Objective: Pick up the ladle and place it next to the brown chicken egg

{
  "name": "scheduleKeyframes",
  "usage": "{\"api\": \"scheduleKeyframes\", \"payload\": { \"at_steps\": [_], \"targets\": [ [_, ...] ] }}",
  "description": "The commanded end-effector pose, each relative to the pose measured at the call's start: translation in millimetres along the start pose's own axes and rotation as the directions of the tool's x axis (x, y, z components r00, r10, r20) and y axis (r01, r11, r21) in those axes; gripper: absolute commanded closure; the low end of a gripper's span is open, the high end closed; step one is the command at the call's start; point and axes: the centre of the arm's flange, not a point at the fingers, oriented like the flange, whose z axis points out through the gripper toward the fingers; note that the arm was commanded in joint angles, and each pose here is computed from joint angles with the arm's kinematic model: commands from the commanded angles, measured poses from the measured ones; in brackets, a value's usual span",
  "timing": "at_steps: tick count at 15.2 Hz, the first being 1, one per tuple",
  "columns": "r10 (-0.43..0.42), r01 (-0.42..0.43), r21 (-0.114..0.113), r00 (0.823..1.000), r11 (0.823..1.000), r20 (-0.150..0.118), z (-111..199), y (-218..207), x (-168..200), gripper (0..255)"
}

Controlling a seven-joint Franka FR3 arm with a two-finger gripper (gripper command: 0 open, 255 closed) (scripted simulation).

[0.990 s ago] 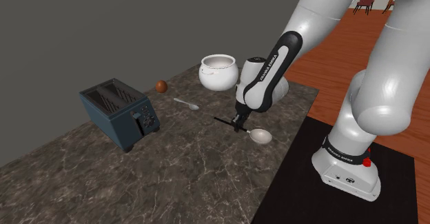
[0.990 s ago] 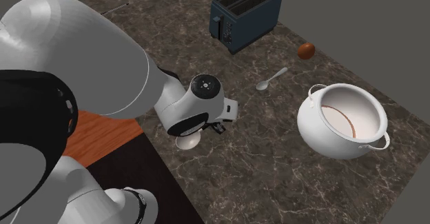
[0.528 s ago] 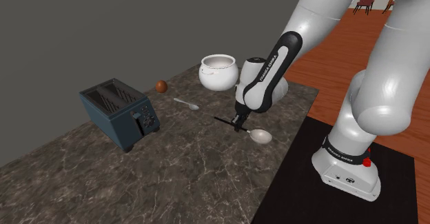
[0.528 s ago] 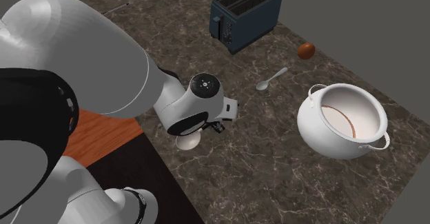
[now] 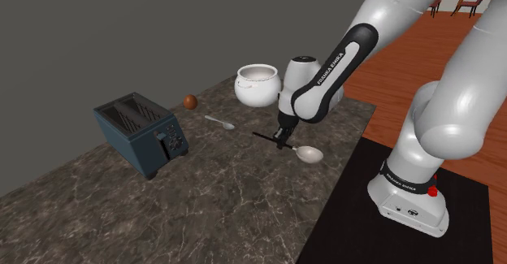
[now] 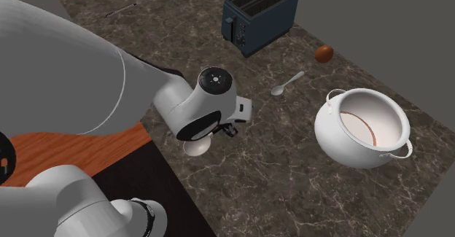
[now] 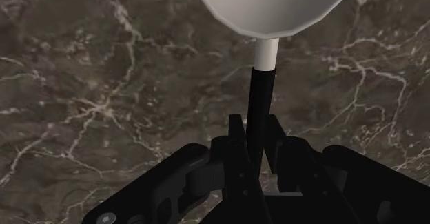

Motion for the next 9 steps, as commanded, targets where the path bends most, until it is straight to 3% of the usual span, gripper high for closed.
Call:
{"api": "scheduleKeyframes", "payload": {
  "at_steps": [1,9],
  "targets": [
    [0.000,0.000,0.000,1.000,1.000,0.001,-10.2,-0.5,1.2,255],
    [0.000,0.000,0.000,1.000,1.000,0.001,-52.0,-4.5,5.9,255]
  ]
}}
